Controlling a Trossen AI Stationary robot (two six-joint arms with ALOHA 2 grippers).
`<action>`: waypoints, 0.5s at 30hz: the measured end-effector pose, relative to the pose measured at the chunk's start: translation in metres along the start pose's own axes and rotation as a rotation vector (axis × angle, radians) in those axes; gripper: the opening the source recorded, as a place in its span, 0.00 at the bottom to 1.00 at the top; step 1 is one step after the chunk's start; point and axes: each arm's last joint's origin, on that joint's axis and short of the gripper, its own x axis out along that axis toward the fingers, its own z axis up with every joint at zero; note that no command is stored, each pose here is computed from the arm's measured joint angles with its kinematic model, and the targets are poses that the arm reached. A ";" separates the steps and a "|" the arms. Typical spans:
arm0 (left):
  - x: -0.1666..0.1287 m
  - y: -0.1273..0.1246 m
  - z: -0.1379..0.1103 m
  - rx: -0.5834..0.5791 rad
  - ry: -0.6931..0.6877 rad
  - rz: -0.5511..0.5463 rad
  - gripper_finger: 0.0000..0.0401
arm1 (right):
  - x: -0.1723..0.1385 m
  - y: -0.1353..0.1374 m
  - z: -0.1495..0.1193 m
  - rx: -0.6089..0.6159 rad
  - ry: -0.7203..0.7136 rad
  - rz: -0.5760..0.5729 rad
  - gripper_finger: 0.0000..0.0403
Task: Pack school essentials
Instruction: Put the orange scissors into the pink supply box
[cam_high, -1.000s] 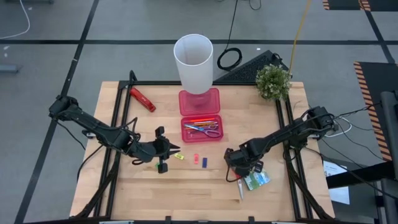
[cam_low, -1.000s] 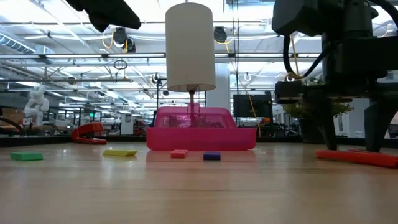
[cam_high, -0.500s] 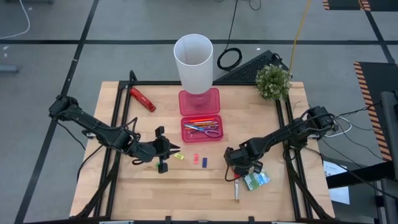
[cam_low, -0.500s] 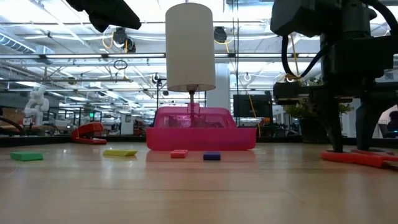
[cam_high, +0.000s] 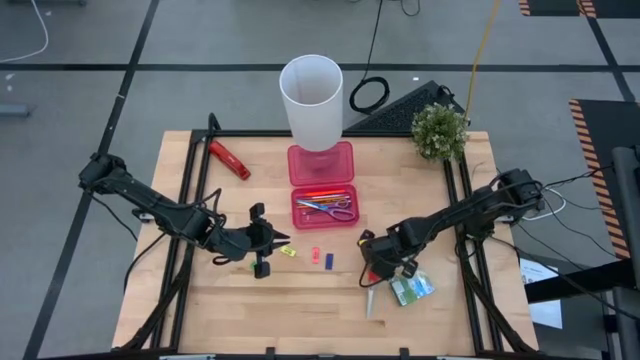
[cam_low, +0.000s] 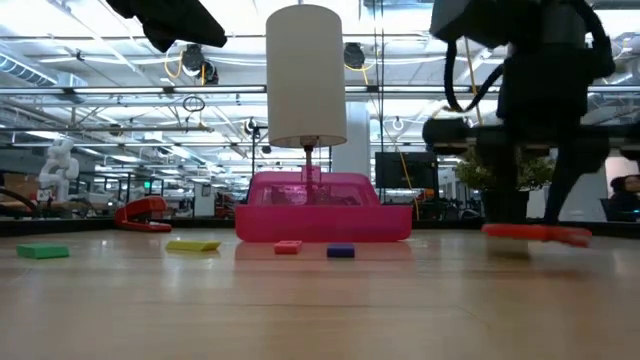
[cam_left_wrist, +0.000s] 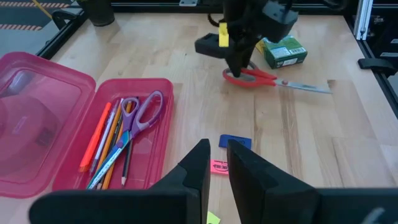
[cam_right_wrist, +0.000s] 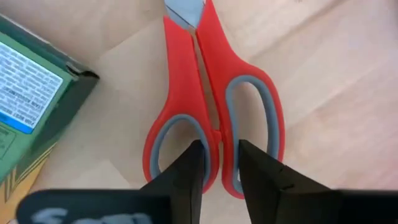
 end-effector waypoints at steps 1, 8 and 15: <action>0.000 0.000 0.000 0.001 0.000 0.000 0.14 | -0.002 0.000 0.000 0.009 -0.007 -0.004 0.19; 0.000 0.000 0.000 0.001 0.001 0.000 0.14 | -0.015 -0.003 0.001 0.057 -0.068 -0.034 0.19; 0.000 0.000 -0.001 0.000 0.005 0.001 0.14 | -0.018 -0.010 -0.004 0.120 -0.079 -0.048 0.19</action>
